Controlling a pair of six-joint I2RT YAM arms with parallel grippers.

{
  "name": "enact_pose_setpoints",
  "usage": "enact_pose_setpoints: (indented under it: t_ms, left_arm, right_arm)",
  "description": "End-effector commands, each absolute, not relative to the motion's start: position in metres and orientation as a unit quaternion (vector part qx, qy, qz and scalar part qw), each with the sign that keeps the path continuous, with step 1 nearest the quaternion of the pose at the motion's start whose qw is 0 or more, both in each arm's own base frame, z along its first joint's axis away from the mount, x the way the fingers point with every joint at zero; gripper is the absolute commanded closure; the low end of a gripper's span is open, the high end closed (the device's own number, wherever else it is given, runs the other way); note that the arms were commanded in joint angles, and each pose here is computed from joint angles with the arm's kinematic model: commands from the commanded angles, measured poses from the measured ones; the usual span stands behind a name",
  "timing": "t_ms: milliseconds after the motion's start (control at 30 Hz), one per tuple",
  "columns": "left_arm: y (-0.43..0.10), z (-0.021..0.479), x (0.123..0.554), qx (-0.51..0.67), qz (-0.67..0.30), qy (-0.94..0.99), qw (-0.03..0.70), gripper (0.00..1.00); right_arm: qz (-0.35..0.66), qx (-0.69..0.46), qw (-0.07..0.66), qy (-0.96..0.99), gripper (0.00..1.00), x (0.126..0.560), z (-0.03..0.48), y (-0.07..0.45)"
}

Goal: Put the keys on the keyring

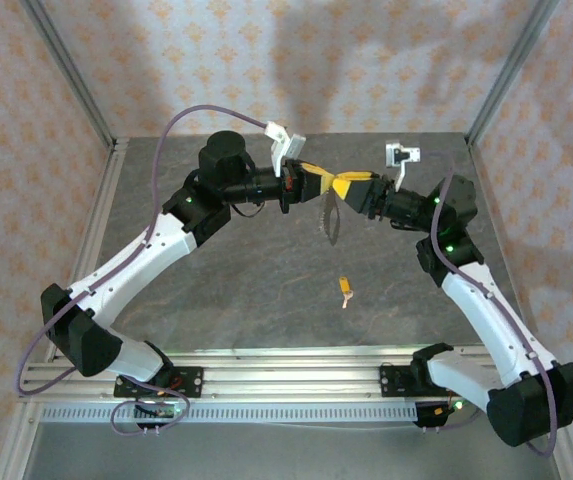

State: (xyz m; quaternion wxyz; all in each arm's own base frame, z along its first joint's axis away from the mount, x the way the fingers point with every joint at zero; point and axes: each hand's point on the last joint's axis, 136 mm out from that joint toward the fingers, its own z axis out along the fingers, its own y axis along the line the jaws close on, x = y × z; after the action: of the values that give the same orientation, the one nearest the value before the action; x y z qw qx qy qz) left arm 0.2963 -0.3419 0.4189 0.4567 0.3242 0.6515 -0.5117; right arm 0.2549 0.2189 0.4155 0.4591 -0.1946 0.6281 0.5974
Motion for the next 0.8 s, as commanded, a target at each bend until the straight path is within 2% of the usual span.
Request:
enact_pose_setpoints:
  t_ms: [0, 133, 333, 567, 767]
  left_arm:
    - [-0.339, 0.439, 0.294, 0.333, -0.52, 0.628, 0.474, 1.0]
    - [-0.339, 0.439, 0.294, 0.333, -0.52, 0.628, 0.474, 1.0]
    - [-0.339, 0.439, 0.295, 0.332, -0.521, 0.627, 0.474, 1.0]
    - [-0.339, 0.439, 0.296, 0.331, -0.521, 0.627, 0.474, 1.0]
    - [-0.337, 0.442, 0.305, 0.3, -0.524, 0.633, 0.485, 1.0]
  right_arm:
    - [0.592, -0.216, 0.474, 0.614, 0.66, 0.243, 0.422, 0.218]
    - [0.592, -0.215, 0.474, 0.615, 0.68, 0.242, 0.421, 0.218]
    - [0.592, -0.216, 0.473, 0.616, 0.79, 0.244, 0.42, 0.218]
    - [0.592, -0.218, 0.469, 0.618, 1.0, 0.245, 0.417, 0.219]
    - [0.585, -0.205, 0.482, 0.62, 1.0, 0.251, 0.417, 0.217]
